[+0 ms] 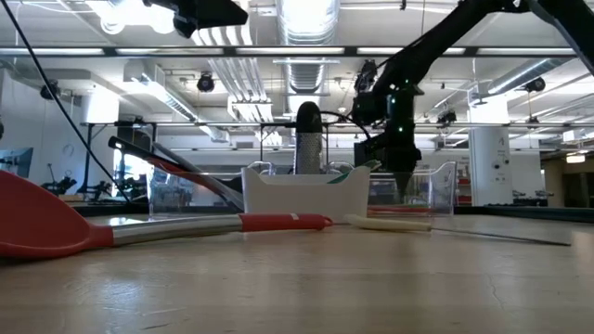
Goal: Pick & Place Kitchen Items
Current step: Put the yellow table knife into the white bin
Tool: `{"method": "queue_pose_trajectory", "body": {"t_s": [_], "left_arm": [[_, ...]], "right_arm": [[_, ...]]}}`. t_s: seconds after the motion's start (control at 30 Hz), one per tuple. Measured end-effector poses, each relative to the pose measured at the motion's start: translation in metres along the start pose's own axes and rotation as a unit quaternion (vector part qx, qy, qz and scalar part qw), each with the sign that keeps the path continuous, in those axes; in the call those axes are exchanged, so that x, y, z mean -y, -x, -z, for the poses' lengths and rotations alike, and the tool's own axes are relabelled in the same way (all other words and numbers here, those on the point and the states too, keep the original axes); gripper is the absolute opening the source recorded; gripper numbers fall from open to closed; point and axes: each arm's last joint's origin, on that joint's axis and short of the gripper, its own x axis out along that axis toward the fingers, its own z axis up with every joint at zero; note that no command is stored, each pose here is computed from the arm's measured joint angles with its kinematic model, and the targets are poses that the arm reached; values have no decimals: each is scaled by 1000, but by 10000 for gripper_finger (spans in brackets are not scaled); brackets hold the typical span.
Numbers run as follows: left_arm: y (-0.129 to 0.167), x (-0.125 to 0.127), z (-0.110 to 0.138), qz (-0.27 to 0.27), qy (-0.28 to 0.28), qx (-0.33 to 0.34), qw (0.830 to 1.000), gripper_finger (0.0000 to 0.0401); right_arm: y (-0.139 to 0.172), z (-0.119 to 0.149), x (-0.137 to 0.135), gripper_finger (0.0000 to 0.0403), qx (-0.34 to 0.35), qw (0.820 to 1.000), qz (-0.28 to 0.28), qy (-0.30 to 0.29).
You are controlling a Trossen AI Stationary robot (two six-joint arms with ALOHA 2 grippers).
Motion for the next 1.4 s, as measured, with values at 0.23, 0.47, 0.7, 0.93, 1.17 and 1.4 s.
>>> {"method": "queue_pose_trajectory", "body": {"t_s": [0.23, 0.47, 0.7, 0.93, 1.17, 1.4], "left_arm": [[0, 1, 5, 11, -3, -25, 1000, 67], [0, 3, 11, 36, -3, -54, 998, 67], [1, 5, 22, 58, 16, -109, 992, 67], [-2, 9, 39, 79, 54, -170, 981, 67], [-5, 12, 51, 81, 54, -188, 977, 67], [-9, 14, 63, 72, 69, -150, 984, 67]], "right_arm": [[50, 11, -1, 106, 50, 998, 22, -25], [112, 31, -21, 89, 112, 992, 33, -48], [162, 54, -57, 76, 175, 982, -42, -63], [183, 66, -103, 68, 225, 956, -141, -129], [162, 66, -153, 77, 219, 951, -182, -116], [132, 57, -201, 76, 273, 928, -229, -106]]}}
